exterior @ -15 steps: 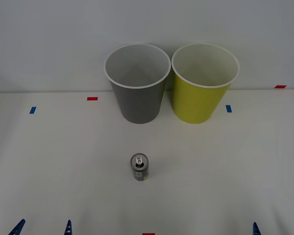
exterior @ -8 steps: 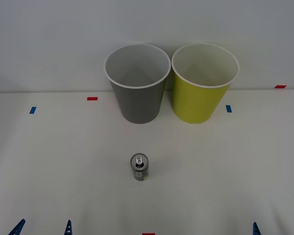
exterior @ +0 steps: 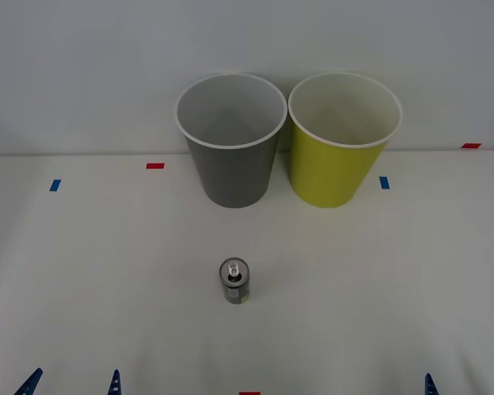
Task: Put cans in the gray bin and PET bottles in the light green bin.
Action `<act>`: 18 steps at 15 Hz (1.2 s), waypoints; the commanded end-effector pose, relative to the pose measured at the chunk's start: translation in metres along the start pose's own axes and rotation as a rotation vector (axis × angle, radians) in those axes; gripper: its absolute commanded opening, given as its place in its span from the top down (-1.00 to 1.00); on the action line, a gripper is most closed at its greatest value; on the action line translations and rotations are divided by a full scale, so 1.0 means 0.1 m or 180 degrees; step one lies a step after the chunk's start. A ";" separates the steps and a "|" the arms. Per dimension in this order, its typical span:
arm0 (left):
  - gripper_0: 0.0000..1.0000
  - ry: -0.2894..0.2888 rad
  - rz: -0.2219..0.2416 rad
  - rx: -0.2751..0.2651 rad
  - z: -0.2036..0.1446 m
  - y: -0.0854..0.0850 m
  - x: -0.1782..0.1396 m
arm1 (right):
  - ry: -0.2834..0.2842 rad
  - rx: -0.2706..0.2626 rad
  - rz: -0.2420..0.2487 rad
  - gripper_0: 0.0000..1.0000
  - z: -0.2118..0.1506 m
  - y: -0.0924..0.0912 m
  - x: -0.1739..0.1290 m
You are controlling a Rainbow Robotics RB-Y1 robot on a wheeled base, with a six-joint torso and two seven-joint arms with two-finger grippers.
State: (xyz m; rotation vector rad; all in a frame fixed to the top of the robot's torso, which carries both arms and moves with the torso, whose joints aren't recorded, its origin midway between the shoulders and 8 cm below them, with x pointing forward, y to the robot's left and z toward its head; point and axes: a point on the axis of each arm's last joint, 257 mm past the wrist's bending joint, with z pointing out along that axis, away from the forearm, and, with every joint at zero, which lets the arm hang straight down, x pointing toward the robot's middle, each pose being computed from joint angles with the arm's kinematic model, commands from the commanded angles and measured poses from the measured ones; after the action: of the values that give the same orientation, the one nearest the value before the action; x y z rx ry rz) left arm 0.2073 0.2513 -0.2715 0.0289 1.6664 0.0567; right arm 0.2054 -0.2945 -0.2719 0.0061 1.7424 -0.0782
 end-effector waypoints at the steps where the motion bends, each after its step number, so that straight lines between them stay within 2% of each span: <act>1: -1.00 0.0000 0.0000 0.0000 0.00 0.00 0.00 | 0.0000 0.0000 0.0000 -1.00 0.00 0.00 0.00; 16: -1.00 0.0000 0.0000 0.0000 0.00 0.00 0.00 | 0.0000 0.0000 0.0000 -1.00 0.00 0.00 0.00; 17: -1.00 0.0095 0.0022 0.0044 0.00 -0.02 0.13 | 0.0000 0.0000 0.0000 -1.00 0.00 0.00 0.00; 18: -1.00 0.0071 0.0031 0.0069 -0.01 -0.02 0.11 | 0.0000 0.0000 0.0000 -1.00 0.00 0.00 0.00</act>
State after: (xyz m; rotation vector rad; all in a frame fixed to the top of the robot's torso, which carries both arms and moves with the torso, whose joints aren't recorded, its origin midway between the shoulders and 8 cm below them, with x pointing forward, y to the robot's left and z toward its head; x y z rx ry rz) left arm 0.2051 0.2509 -0.2826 0.0427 1.6914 0.0524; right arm 0.2054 -0.2945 -0.2719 0.0061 1.7424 -0.0782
